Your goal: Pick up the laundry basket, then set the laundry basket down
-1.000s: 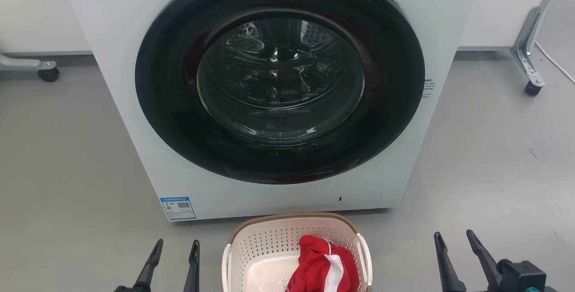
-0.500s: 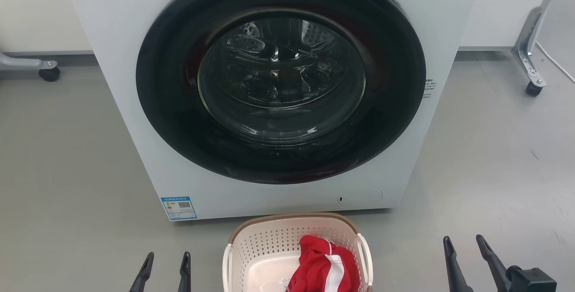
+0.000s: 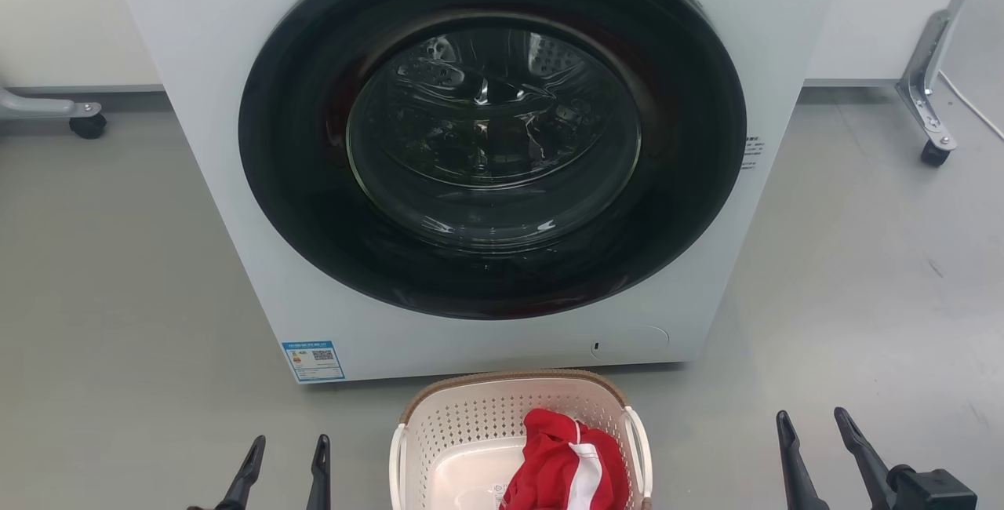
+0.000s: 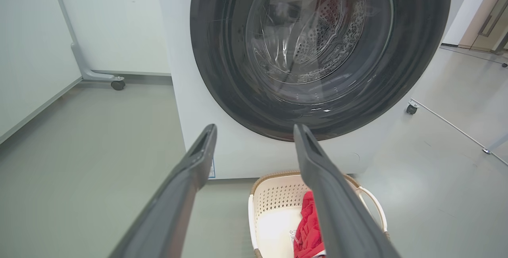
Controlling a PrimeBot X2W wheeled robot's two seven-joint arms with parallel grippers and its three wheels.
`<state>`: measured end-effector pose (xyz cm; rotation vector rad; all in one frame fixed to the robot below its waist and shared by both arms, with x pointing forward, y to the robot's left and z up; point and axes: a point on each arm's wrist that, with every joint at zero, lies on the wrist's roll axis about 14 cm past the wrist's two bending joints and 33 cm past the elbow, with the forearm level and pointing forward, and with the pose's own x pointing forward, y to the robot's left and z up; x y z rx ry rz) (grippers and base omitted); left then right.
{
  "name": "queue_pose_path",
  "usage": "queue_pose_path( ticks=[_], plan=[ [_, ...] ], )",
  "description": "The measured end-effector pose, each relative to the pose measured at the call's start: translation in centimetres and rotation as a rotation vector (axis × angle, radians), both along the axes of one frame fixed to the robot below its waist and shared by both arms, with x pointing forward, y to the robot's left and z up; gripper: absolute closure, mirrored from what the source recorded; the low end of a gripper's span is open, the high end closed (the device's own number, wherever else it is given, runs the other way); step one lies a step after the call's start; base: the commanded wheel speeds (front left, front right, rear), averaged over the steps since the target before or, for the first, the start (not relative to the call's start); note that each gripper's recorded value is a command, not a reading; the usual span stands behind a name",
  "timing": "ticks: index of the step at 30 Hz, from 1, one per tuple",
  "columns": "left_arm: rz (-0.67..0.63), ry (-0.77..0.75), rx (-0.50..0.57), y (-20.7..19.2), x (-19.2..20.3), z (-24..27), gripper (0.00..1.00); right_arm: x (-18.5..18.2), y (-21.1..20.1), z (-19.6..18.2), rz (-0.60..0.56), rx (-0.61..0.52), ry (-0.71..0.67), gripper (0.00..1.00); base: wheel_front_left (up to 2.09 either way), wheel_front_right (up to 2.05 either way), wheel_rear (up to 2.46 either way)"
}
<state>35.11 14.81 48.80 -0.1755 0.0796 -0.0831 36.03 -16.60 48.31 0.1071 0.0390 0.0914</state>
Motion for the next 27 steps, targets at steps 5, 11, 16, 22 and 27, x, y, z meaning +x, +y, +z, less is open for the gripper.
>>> queue_pose_path(
  ticks=[5,11,16,22,27],
  plan=[
    [0.001,0.012,0.001,0.1,-0.1,-0.1,0.00,0.0,-0.1,0.1,-0.001,-0.005,0.000,0.00,0.00,0.00,0.00],
    [0.000,0.030,0.006,0.1,-0.4,-0.3,0.00,0.0,-0.1,0.1,-0.003,-0.006,0.003,0.00,0.00,0.00,0.00],
    [-0.004,0.042,0.006,-0.2,-0.4,-0.5,1.00,-0.1,0.0,0.0,-0.002,-0.002,0.008,1.00,0.00,0.00,0.00],
    [0.003,0.092,-0.011,-0.2,-0.9,-1.9,1.00,-1.0,0.3,-1.9,-0.014,0.030,0.075,1.00,0.00,0.00,0.00],
    [0.017,0.115,-0.064,0.1,-0.9,-2.3,1.00,-0.8,-0.3,-2.1,-0.037,0.080,0.097,1.00,0.00,0.00,0.00]
  ],
)
